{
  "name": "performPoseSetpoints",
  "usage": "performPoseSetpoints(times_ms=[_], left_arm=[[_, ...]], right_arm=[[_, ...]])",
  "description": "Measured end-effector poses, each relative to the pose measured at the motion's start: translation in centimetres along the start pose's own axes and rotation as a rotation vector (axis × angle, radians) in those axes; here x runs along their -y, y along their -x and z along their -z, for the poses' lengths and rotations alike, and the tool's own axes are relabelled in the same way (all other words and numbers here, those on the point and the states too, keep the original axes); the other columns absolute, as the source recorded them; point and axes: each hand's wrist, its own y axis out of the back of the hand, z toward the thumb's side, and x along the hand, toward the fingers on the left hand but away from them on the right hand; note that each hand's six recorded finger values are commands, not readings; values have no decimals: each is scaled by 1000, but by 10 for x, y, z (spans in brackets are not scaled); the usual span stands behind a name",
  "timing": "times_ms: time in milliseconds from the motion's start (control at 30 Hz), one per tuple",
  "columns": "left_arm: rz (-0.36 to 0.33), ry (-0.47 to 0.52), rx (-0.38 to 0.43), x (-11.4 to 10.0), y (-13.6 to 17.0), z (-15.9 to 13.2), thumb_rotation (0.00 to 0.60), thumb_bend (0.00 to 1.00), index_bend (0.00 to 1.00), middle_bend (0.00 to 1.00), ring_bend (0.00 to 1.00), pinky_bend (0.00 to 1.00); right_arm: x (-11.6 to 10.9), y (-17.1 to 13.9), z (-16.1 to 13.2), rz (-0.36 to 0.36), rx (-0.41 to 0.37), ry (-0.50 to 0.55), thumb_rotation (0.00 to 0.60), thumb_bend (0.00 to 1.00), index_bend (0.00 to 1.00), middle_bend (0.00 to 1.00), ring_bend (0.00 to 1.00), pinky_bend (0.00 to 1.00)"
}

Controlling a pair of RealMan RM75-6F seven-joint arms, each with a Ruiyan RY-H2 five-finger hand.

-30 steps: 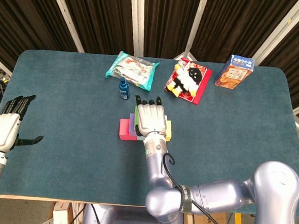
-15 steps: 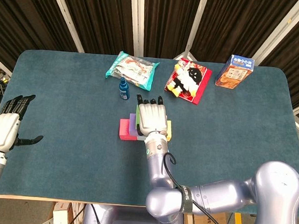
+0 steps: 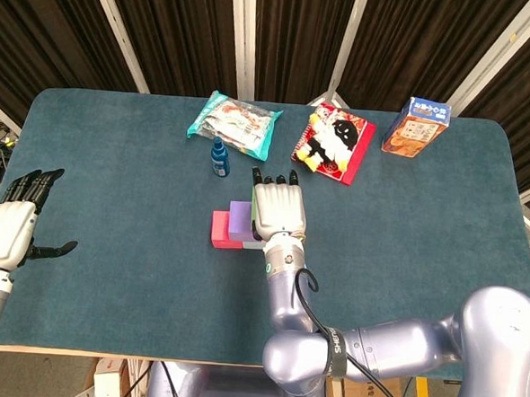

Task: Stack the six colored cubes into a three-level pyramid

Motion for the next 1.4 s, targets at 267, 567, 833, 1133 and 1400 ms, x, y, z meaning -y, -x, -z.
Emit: performPoseSetpoints(times_ms=[267, 567, 833, 1133, 1400], left_arm=[[-3, 2, 2, -1, 1, -1, 600, 122, 0, 71, 37, 58], [1, 1, 1, 0, 0, 0, 600, 122, 0, 71, 37, 58], [0, 0, 1, 0, 0, 0, 600, 122, 0, 71, 37, 58], [0, 2, 1, 0, 0, 0, 600, 122, 0, 71, 37, 58], [1, 1, 2, 0, 0, 0, 600, 122, 0, 71, 37, 58]], right_arm=[[2, -1, -1, -2, -1, 0, 600, 457, 0, 351, 163, 1], [6, 2, 0, 2, 3, -8, 600, 458, 0, 351, 163, 1], [5, 3, 1, 4, 5, -14, 600, 458, 0, 351, 163, 1], [4, 2, 2, 7, 9, -19, 600, 458, 0, 351, 163, 1], [7, 3, 5, -2, 16, -22, 600, 458, 0, 351, 163, 1]])
